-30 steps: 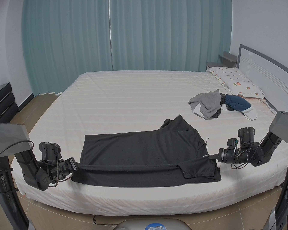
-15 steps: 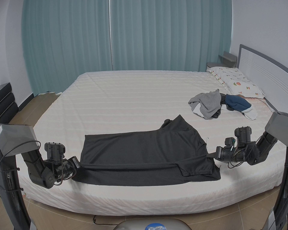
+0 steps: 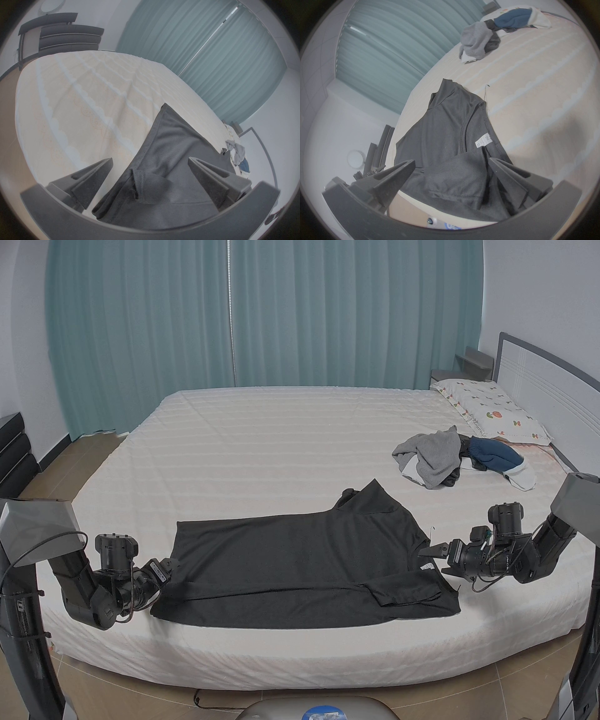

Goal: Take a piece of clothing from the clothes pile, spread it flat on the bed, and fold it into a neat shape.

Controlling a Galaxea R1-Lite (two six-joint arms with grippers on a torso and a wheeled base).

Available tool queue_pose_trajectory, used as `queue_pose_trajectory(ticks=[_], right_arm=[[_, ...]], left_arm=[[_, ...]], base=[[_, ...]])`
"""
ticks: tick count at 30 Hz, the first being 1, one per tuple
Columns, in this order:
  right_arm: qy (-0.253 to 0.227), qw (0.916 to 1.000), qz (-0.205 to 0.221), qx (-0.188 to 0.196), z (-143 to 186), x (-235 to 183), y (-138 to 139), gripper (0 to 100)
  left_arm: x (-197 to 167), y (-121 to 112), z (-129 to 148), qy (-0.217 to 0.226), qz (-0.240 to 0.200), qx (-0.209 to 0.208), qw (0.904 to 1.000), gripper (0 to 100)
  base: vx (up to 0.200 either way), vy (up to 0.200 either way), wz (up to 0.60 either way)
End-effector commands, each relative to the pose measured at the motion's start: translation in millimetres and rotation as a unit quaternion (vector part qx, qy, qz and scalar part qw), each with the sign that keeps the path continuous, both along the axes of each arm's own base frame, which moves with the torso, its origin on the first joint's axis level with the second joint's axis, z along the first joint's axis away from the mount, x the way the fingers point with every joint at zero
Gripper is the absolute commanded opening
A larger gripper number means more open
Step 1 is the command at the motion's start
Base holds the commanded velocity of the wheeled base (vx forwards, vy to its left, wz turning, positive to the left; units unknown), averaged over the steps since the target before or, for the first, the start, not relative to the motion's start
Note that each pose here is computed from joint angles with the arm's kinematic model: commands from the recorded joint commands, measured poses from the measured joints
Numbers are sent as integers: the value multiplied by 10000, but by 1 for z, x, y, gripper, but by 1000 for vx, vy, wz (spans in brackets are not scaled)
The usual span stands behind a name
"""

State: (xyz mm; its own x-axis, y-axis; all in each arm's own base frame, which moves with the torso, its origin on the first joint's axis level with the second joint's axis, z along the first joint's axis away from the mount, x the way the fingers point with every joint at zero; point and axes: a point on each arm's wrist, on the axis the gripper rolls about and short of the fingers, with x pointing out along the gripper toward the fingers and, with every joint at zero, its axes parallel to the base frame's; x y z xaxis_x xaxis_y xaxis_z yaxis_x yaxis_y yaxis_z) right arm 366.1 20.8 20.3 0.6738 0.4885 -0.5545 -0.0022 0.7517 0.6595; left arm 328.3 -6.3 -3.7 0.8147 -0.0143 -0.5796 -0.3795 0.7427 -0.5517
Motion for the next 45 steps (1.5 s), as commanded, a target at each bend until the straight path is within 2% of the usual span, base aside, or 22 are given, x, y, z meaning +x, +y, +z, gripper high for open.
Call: queue_pose_trajectory(ticks=[1, 7, 12, 16, 18, 22, 34, 45], right_arm=[[-5, 9998, -140, 150, 18, -13, -2, 100], [487, 9945, -590, 719, 38, -65, -3, 100], [554, 9925, -701, 836, 47, -93, -9, 100], [577, 9922, -712, 850, 47, -95, -9, 100], [639, 9918, -704, 850, 44, -98, -9, 100], [794, 9908, -608, 911, 39, -103, -9, 100], [696, 9910, -615, 963, 44, -106, -13, 100], [738, 9911, -599, 935, 41, -105, -13, 100]], left_arm=[[-3, 4, 17, -222, 118, -92, 9996, 100], [-28, 7, 37, -290, 84, -381, 9988, 100], [-42, 5, 40, -214, 93, -513, 9984, 100], [-50, 4, 38, -65, 254, -1082, 9938, 100], [-55, 4, 38, 14, 248, -1238, 9920, 100], [-62, 4, 33, 181, 202, -1327, 9908, 100], [-64, 5, 29, 294, 326, -1498, 9877, 100], [-64, 3, 29, 322, 174, -1598, 9865, 100]], base=[[0, 0, 0], [0, 0, 0], [0, 0, 0], [0, 150, 0], [0, 200, 0], [0, 200, 0], [0, 0, 0], [164, 0, 0]])
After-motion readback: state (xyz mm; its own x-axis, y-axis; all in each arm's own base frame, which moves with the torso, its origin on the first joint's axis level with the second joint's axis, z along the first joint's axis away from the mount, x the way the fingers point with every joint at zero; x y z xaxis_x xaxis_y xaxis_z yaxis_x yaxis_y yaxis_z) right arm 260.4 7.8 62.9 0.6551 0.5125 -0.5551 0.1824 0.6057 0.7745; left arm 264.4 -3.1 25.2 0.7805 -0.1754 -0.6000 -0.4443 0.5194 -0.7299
